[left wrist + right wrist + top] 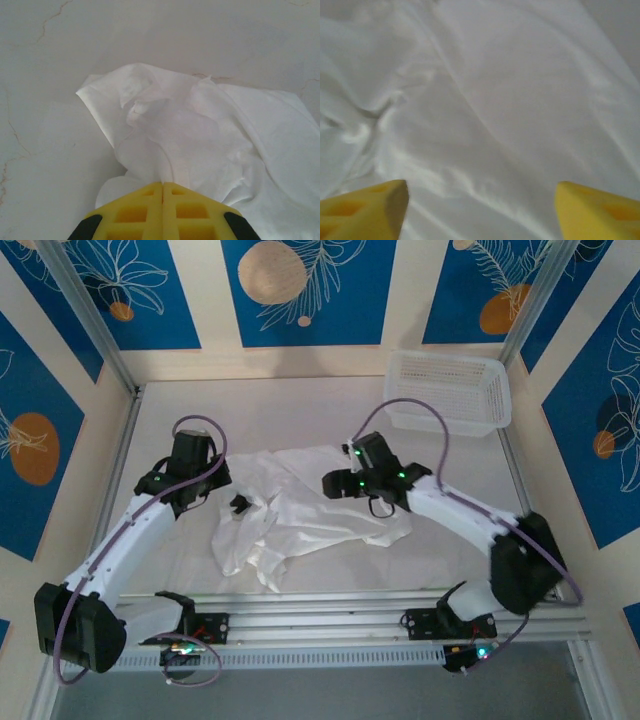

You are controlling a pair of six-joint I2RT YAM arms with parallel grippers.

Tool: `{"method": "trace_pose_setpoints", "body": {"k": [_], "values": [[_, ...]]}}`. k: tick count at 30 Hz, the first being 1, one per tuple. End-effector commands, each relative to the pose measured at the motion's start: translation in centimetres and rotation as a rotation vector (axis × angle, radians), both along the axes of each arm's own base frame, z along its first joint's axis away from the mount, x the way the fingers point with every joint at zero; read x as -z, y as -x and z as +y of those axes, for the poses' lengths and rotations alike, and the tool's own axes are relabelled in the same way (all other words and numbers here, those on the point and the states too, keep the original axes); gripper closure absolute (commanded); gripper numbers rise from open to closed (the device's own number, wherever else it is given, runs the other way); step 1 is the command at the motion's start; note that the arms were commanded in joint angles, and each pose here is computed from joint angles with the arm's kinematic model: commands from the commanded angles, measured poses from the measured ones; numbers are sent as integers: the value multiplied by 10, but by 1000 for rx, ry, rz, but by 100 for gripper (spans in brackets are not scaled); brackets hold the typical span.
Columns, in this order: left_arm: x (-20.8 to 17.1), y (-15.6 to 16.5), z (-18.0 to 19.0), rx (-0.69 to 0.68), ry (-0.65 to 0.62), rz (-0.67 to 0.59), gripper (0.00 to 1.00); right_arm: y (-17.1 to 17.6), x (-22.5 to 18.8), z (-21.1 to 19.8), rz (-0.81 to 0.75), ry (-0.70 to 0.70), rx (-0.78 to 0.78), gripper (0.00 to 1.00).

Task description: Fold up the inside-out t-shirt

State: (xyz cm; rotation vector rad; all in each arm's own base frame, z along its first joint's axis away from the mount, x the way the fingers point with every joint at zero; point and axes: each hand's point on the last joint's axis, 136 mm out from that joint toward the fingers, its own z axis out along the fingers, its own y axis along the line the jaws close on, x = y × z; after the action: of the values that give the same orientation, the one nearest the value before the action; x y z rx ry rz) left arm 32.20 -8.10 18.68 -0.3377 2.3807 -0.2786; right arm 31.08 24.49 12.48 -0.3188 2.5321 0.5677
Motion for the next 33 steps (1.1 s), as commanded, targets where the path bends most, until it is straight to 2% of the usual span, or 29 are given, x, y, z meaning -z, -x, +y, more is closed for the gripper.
{"method": "trace_pose_setpoints", "body": {"k": [1, 3, 4, 6, 7, 8, 9, 12, 14, 18, 21, 23, 25, 27, 29, 31, 33], "values": [[-15, 3, 4, 12, -13, -37, 100, 4, 54, 9, 181, 89, -59, 12], [-17, 6, 6, 7, -16, -46, 100, 7, 73, 28, 277, 74, -96, 10], [-18, 7, 7, 3, -17, -52, 100, 7, 81, 36, 300, 69, -105, 14], [-19, 8, 8, 4, -19, -60, 100, 6, 91, 43, 316, 61, -101, 31], [-20, 8, 7, 11, -18, -60, 100, 5, 90, 44, 322, 44, -93, 51], [-22, 7, 4, 27, -12, -64, 100, 4, 85, 42, 321, 30, -80, 78], [-24, 4, 0, 46, -4, -69, 100, 3, 79, 38, 309, 21, -65, 100], [-42, -9, -17, 124, 31, -99, 100, 6, 46, 12, 187, 7, 9, 100], [-56, -26, -28, 159, 46, -129, 100, 20, 30, -13, 121, -8, 77, 100], [-94, -60, -56, 247, 117, -216, 100, 82, 29, -35, 138, -24, 62, 100], [-121, -82, -86, 352, 186, -271, 100, 132, 36, -55, 139, 61, 85, 100], [-127, -89, -103, 412, 173, -280, 100, 153, 39, -77, 123, 100, 165, 100], [-116, -94, -111, 441, 117, -270, 100, 167, 48, -83, 121, 46, 182, 100], [-81, -101, -112, 462, 41, -214, 100, 179, 58, -69, 147, -81, 108, 100], [-17, -104, -91, 384, -88, -48, 100, 183, 57, -56, 168, -206, 66, 100], [37, -89, -72, 344, -169, 108, 100, 179, 42, -49, 135, -261, 13, 99], [74, -64, -61, 328, -195, 195, 100, 169, 23, -47, 90, -263, -14, 88]]}}
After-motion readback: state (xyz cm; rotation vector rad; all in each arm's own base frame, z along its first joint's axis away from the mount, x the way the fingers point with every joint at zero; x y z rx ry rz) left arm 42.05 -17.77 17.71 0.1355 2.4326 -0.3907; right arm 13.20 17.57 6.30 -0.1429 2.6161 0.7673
